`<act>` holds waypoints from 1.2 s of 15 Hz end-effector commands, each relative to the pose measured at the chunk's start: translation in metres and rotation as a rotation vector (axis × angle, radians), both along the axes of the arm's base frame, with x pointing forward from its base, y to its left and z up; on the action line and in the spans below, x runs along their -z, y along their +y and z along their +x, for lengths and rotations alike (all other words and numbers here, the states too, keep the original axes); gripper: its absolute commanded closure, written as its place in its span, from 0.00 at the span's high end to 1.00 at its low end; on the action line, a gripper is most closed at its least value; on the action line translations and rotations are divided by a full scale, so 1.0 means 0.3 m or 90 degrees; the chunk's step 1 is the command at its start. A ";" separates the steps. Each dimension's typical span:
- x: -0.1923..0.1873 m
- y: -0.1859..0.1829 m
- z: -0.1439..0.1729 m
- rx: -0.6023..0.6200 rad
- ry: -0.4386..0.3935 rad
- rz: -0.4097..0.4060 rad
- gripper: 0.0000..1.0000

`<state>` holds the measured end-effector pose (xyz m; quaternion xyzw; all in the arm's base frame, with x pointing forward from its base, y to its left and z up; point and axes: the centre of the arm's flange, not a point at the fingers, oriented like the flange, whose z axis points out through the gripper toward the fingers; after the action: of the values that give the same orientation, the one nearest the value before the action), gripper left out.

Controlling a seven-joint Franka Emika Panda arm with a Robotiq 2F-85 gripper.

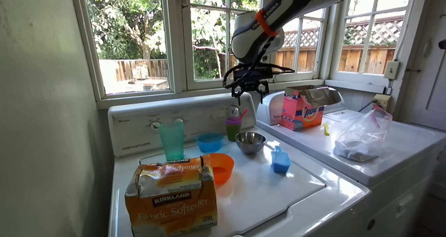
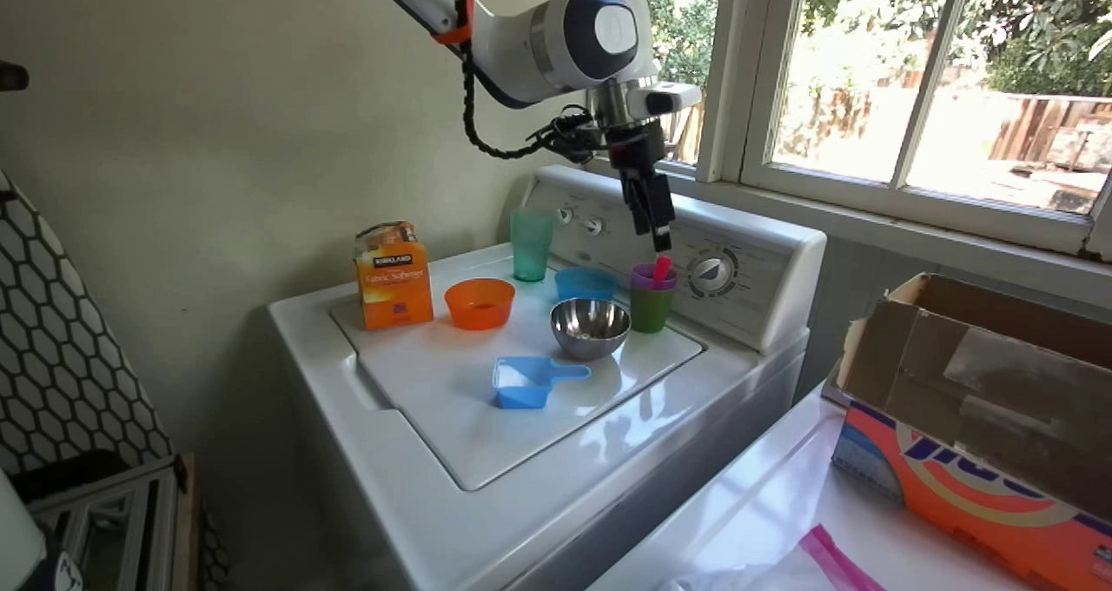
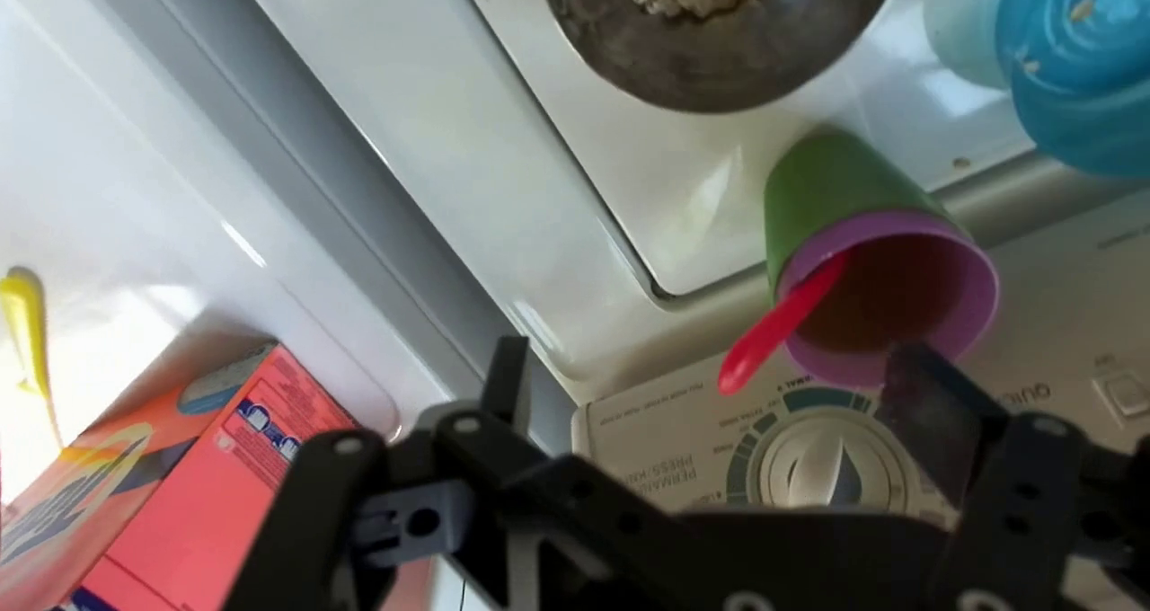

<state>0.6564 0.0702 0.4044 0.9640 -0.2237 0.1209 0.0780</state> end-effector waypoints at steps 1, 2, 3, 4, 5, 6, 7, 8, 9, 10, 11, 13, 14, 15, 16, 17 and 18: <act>0.057 -0.072 0.009 0.067 -0.070 0.080 1.00; 0.071 -0.089 0.017 0.086 -0.088 0.100 1.00; 0.088 -0.100 0.024 0.107 -0.099 0.122 1.00; 0.103 -0.108 0.027 0.127 -0.111 0.145 1.00; 0.120 -0.118 0.027 0.140 -0.124 0.165 1.00; 0.136 -0.126 0.031 0.144 -0.129 0.191 1.00; 0.151 -0.133 0.034 0.134 -0.133 0.222 1.00; 0.164 -0.136 0.036 0.131 -0.137 0.248 1.00; 0.171 -0.140 0.034 0.134 -0.140 0.264 1.00; 0.178 -0.142 0.032 0.133 -0.144 0.279 1.00; 0.183 -0.149 0.030 0.132 -0.143 0.292 1.00; 0.185 -0.172 0.023 0.122 -0.144 0.312 1.00; 0.183 -0.194 0.019 0.114 -0.142 0.331 1.00; 0.180 -0.211 0.013 0.105 -0.137 0.347 1.00; 0.177 -0.224 0.008 0.106 -0.144 0.352 1.00; 0.175 -0.234 0.005 0.104 -0.146 0.357 1.00; 0.176 -0.246 0.006 0.100 -0.147 0.362 1.00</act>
<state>0.6715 0.0110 0.3556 0.9077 -0.3384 0.1594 -0.1899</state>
